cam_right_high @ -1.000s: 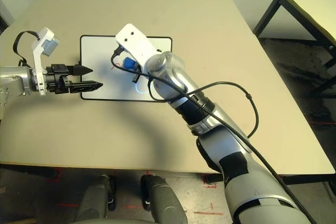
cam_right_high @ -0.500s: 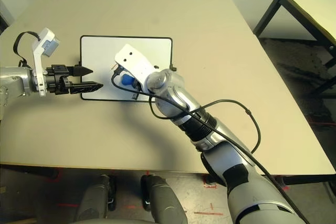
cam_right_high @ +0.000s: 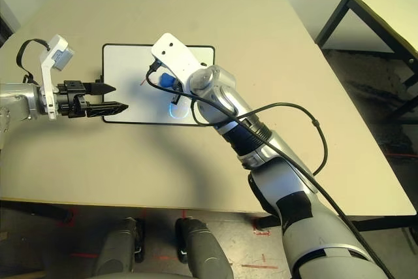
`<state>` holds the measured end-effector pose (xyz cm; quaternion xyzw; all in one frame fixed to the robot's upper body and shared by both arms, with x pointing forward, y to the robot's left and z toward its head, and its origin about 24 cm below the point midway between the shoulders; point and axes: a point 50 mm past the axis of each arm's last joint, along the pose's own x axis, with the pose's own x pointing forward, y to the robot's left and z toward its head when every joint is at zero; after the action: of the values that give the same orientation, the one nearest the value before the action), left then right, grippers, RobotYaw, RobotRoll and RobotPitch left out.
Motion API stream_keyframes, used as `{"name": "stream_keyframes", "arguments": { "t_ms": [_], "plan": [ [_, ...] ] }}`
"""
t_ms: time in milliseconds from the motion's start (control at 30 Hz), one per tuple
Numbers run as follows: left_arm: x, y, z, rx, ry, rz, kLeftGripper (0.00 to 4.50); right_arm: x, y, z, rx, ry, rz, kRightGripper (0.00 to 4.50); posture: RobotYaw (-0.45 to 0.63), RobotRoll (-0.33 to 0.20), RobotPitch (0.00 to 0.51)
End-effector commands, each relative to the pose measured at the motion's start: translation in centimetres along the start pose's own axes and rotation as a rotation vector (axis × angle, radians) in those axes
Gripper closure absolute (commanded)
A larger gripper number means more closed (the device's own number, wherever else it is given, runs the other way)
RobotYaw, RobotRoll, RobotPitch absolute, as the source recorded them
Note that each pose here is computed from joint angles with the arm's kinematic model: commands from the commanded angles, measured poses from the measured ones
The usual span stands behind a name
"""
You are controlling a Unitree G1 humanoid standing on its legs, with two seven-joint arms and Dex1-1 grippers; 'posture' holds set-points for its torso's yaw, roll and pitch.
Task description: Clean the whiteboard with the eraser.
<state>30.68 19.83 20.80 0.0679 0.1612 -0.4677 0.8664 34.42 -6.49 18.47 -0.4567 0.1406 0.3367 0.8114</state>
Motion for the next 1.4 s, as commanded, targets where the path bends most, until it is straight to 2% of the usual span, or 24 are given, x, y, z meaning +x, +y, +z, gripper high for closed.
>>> {"name": "stream_keyframes", "arguments": {
  "t_ms": [33, 167, 433, 600, 667, 867, 1033, 1100, 1333, 1400],
  "plan": [
    [-0.2, -0.1, -0.3, -0.01, 0.005, 0.001, 0.0, 0.4, 2.3, -0.9, -0.028, 0.046, 0.087, 3.88, 0.03, 0.0, 0.151],
    [-0.2, 0.0, -0.2, -0.011, 0.004, 0.002, 0.0, 0.3, 2.3, -0.6, -0.048, 0.041, 0.093, 3.88, 0.03, 0.0, 0.153],
    [-0.1, -0.1, -0.2, -0.012, 0.004, 0.0, 0.0, 0.4, -2.7, 2.0, -0.031, -0.007, -0.051, 3.88, 0.02, 0.0, 0.154],
    [-0.1, -0.2, -0.2, -0.015, 0.003, 0.0, 0.0, 0.5, -4.2, 2.7, -0.007, -0.022, -0.092, 3.88, 0.03, 0.0, 0.155],
    [-0.1, -0.2, -0.3, -0.018, 0.003, 0.002, 0.0, 0.8, -3.3, 2.3, -0.011, -0.015, -0.065, 3.88, 0.03, 0.0, 0.156],
    [-0.1, -0.2, -0.4, -0.022, 0.001, 0.006, 0.0, 0.8, 2.0, 0.6, -0.085, 0.013, 0.106, 3.88, 0.03, 0.0, 0.158],
    [-0.1, -0.2, -0.4, -0.024, -0.001, 0.005, 0.0, 0.4, 3.4, 0.0, -0.11, 0.027, 0.144, 3.88, 0.02, 0.0, 0.159],
    [-0.1, -0.1, -0.4, -0.024, -0.001, 0.004, 0.0, 0.5, 2.6, 0.2, -0.108, 0.03, 0.122, 3.88, 0.02, 0.0, 0.159],
    [-0.1, 0.0, -0.4, -0.023, -0.001, 0.0, 0.0, 0.4, -2.2, 1.7, -0.085, 0.02, -0.022, 3.88, 0.02, 0.0, 0.157],
    [-0.1, 0.0, -0.4, -0.024, 0.0, -0.001, 0.0, 0.4, -2.8, 1.9, -0.083, 0.017, -0.038, 3.88, 0.02, 0.0, 0.158]
  ]
}}
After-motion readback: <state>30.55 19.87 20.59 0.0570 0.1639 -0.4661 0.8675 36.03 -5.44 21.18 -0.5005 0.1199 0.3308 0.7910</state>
